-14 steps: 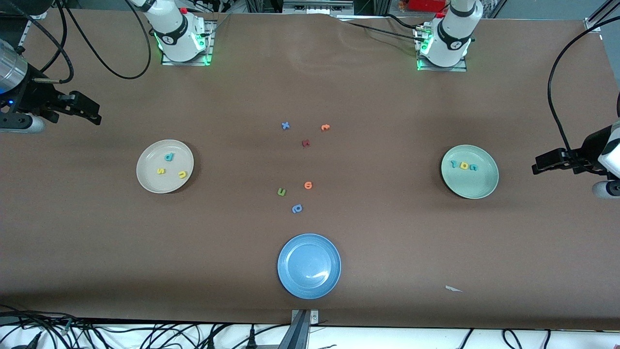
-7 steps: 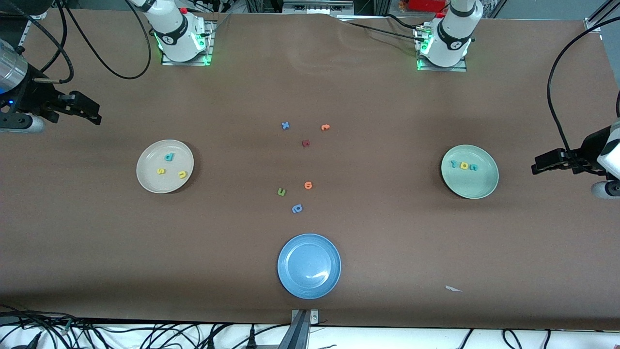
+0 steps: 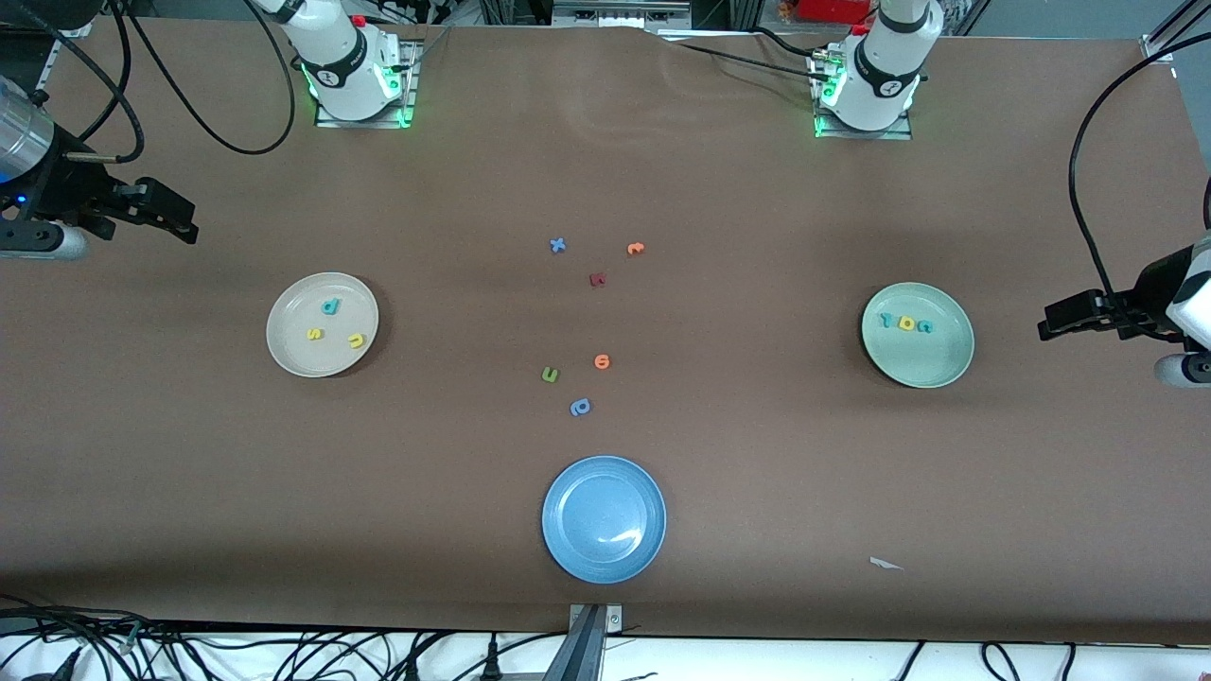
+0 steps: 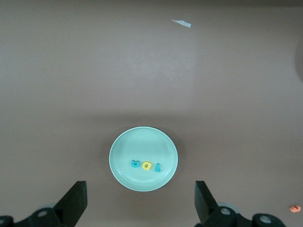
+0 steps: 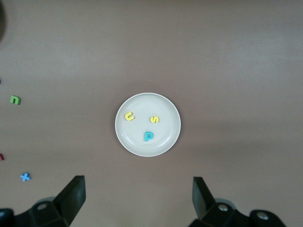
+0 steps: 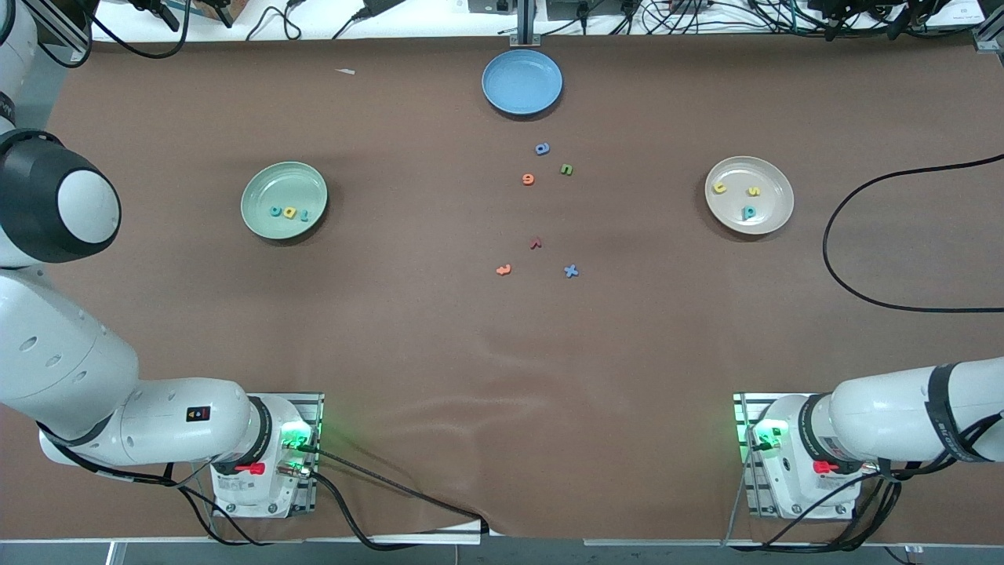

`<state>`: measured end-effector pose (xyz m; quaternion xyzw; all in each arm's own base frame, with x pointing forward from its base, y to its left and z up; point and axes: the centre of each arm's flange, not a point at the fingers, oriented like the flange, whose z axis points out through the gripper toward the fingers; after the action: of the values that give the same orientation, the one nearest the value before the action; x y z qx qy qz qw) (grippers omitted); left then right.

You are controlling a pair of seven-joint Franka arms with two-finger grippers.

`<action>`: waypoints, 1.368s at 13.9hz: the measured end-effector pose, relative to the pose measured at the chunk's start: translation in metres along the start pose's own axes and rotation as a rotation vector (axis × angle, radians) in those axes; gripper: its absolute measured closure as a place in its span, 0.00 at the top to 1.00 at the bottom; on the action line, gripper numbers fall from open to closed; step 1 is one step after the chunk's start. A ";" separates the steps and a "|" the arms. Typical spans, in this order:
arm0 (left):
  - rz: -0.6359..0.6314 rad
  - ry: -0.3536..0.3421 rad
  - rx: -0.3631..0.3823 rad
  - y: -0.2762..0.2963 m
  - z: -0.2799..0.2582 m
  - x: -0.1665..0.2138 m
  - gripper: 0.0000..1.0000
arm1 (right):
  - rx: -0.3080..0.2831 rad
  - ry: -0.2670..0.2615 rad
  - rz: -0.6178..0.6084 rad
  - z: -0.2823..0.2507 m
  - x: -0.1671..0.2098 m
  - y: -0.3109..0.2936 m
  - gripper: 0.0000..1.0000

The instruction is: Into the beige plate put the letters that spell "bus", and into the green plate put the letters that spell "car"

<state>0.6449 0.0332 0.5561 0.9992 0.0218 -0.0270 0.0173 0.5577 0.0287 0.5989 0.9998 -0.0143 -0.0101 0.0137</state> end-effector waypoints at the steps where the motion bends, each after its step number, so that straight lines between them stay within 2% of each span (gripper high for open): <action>1: 0.000 0.000 0.000 0.000 0.000 0.000 1.00 | 0.000 0.000 0.000 0.000 0.000 0.000 1.00; 19: 0.000 -0.010 0.000 0.000 0.005 0.000 1.00 | 0.000 0.000 0.000 0.000 0.000 0.000 1.00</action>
<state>0.6447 0.0331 0.5515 0.9991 0.0218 -0.0318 0.0175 0.5577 0.0287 0.5989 0.9998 -0.0143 -0.0101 0.0137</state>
